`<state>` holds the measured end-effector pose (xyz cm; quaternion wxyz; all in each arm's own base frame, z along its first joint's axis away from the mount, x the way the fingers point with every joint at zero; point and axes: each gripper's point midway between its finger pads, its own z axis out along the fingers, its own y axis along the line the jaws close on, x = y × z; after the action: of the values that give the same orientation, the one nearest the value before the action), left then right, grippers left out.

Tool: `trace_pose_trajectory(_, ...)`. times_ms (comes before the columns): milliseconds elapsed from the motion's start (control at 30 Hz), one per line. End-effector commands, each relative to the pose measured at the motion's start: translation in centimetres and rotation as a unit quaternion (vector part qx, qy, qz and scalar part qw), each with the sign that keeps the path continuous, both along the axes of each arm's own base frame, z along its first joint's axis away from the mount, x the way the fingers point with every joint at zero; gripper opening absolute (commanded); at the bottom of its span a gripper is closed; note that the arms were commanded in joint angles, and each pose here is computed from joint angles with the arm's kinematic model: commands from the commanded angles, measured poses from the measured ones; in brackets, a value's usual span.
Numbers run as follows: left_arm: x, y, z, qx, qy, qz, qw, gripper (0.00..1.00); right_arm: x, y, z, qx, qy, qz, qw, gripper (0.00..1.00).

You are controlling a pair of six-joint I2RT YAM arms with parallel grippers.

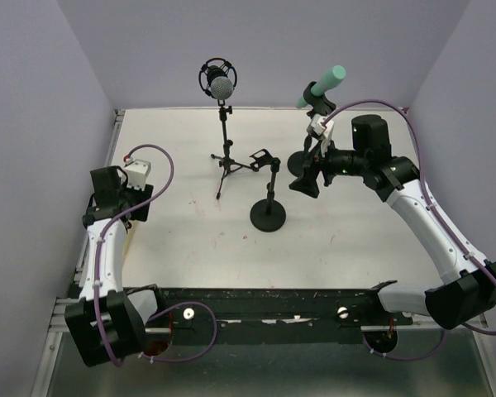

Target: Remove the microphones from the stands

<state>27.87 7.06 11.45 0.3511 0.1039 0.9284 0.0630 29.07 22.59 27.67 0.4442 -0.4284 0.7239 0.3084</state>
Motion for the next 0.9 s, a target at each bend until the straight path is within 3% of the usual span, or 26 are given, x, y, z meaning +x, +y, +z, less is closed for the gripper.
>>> trace_pose_trajectory(0,-0.4,-8.2,8.1,-0.111,-0.119,-0.190,0.968,0.68,-0.6,0.3,1.6,-0.024,-0.076,0.081,0.994,1.00)
trace_pose_trajectory(100,-1.4,-12.6,12.8,-0.166,-0.181,-0.278,0.929,0.70,0.3,1.0,2.2,-0.020,-0.096,0.095,0.991,1.00)
trace_pose_trajectory(233,-2.0,-16.1,15.9,-0.207,-0.186,-0.320,0.906,0.70,1.8,2.6,2.9,-0.003,-0.104,0.094,0.990,1.00)
trace_pose_trajectory(467,-3.8,-22.4,18.0,-0.214,-0.195,-0.435,0.853,0.69,2.4,6.2,3.1,0.025,-0.118,0.130,0.984,0.98)
trace_pose_trajectory(567,-3.5,-24.5,18.4,-0.208,-0.198,-0.460,0.840,0.69,2.5,7.3,3.1,0.041,-0.136,0.141,0.980,0.98)
trace_pose_trajectory(700,-2.8,-26.7,18.8,-0.225,-0.192,-0.469,0.832,0.68,2.2,8.2,2.9,0.042,-0.137,0.142,0.979,0.90)
trace_pose_trajectory(867,-2.6,-28.0,19.5,-0.219,-0.203,-0.480,0.825,0.68,3.6,7.7,4.2,0.061,-0.135,0.054,0.988,0.69)
